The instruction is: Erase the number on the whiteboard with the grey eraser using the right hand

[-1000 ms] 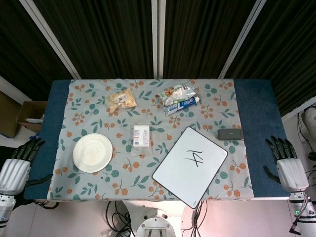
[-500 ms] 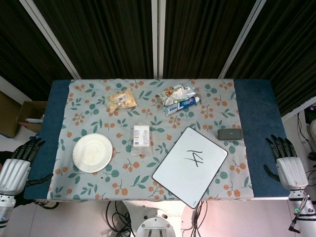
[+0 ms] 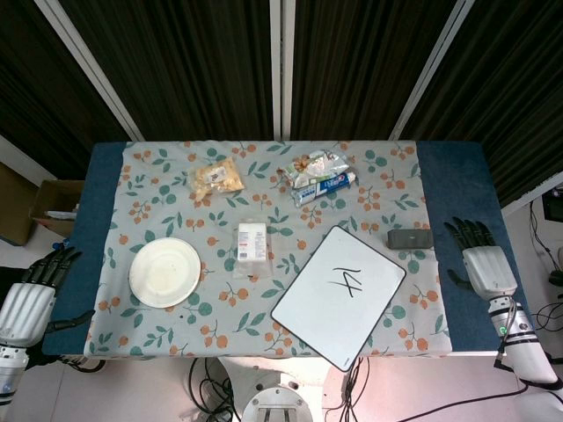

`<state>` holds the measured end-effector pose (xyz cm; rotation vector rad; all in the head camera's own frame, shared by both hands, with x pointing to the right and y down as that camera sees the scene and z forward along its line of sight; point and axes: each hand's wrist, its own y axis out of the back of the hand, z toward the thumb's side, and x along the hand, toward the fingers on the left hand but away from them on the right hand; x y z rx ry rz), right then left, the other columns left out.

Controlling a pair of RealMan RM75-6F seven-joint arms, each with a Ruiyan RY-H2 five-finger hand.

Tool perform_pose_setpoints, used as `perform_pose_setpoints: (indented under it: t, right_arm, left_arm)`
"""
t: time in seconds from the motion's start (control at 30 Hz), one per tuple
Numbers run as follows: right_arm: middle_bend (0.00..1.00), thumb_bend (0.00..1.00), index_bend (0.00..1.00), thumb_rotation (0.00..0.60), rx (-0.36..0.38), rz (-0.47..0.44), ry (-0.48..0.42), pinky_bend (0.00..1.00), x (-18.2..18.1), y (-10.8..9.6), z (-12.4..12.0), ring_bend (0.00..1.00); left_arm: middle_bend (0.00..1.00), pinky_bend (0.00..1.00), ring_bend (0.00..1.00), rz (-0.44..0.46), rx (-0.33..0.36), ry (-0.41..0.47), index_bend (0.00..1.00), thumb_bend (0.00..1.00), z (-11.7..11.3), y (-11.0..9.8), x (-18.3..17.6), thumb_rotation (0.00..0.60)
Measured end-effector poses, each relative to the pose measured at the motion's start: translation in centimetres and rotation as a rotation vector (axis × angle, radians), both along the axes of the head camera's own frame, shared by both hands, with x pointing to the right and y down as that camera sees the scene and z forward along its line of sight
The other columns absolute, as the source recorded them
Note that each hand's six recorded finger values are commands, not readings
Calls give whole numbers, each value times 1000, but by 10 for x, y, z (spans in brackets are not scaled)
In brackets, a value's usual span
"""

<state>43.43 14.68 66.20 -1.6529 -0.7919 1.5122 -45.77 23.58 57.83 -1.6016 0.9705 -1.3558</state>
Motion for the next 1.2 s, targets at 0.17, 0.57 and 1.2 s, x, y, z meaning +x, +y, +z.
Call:
perform_pose_setpoints:
  t: [0.17,0.57,1.2]
  right_arm:
    - [0,200,0,600,-118,-14,1,0,-18,-19,30,0]
    - [117,212,0,600,-156,-69,51,43,-44,-42,73,0]
    - [276,264,292,600,-115,-85,35,324,-55,-42,89,205]
  left_arm:
    - [90,184,79,-2,-4,-4,100,61,1,0,0,465]
    - [90,184,79,9,-22,2,100,60,6,-1,3,465]
    - [89,184,79,20,-43,6,100,60,11,-2,5,469]
